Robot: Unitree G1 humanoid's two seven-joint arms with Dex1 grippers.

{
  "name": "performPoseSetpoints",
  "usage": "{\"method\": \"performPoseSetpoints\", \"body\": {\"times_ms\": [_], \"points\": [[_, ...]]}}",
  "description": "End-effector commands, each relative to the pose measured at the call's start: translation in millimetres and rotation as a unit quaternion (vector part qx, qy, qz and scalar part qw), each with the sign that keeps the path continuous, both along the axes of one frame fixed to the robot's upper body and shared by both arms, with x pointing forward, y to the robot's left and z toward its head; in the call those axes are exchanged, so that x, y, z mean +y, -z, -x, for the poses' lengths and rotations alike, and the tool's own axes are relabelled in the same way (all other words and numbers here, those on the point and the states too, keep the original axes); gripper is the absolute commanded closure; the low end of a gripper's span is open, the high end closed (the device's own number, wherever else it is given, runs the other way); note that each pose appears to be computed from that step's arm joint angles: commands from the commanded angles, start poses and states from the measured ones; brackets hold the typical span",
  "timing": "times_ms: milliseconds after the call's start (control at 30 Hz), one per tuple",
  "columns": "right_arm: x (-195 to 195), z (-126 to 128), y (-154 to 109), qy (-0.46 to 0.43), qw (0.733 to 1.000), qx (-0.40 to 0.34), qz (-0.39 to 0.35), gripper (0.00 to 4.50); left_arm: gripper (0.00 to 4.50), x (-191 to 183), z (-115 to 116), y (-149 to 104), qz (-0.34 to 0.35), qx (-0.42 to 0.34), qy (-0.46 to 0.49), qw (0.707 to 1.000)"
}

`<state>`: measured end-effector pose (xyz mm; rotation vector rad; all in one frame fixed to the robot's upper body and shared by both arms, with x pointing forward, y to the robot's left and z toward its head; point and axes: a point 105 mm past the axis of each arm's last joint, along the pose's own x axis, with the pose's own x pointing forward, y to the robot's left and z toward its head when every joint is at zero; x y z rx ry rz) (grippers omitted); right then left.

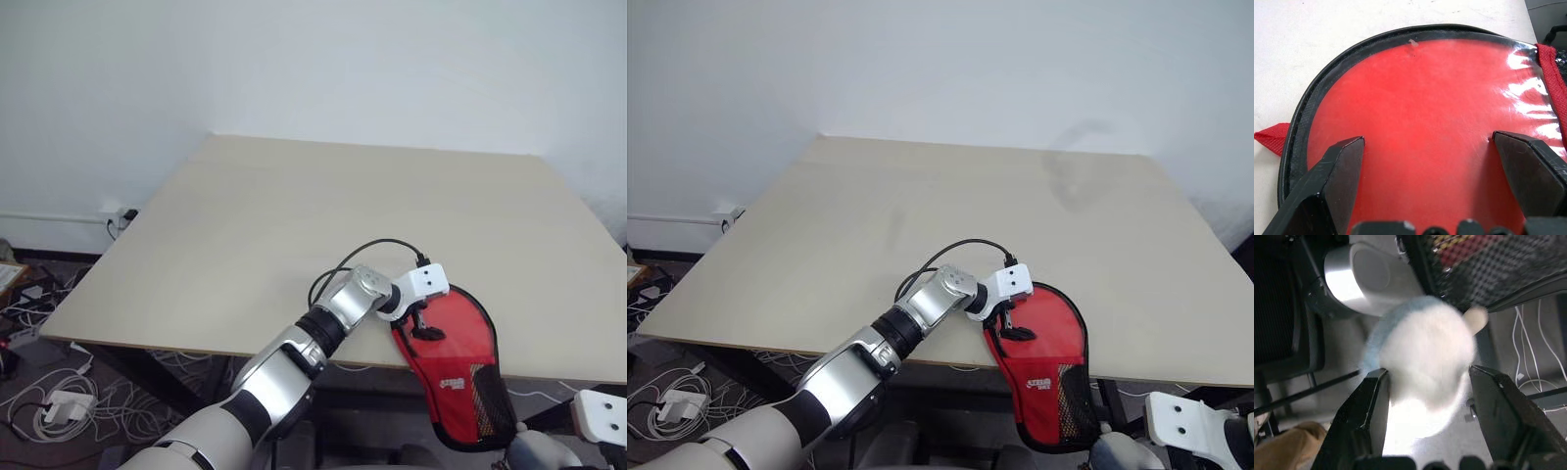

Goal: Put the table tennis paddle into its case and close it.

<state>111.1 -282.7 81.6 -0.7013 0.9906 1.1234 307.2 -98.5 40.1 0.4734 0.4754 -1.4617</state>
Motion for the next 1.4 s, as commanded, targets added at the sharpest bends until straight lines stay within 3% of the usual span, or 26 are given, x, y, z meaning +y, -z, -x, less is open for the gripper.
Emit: {"method": "performPoseSetpoints", "body": {"times_ms": [33,367,533,733,933,1067,1400], "points": [[-4.0,-10.8,-14.7,0.019,0.999,-0.037,0.002,1.97,0.0,1.9,12.8,27.2,-0.043,0.037,0.001,0.998],[7.6,-39.7,-36.6,0.077,0.989,-0.107,-0.06,1.97,0.0,2.0,-0.1,-2.2,0.019,0.049,0.005,0.999],[18.2,-61.8,-43.7,0.129,0.971,-0.163,-0.119,1.97,0.0,9.8,-10.6,-24.3,0.06,0.043,0.013,0.997],[29.9,-87.5,-34.1,0.178,0.948,-0.211,-0.161,1.97,0.0,56.9,-28.1,-72.7,0.106,0.016,0.054,0.993],[36.3,-103.1,-28.1,0.207,0.93,-0.244,-0.18,1.97,0.0,112.9,-22.8,-108.6,0.11,-0.006,0.082,0.991],[45.2,-111.1,-31.3,0.209,0.921,-0.262,-0.198,1.97,0.0,163.9,-11.2,-92.8,0.045,-0.025,0.081,0.995],[68.8,-117.8,-43.9,0.198,0.912,-0.277,-0.228,1.97,0.0,246.7,15.0,-36.7,-0.05,0.035,-0.018,0.998]]}}
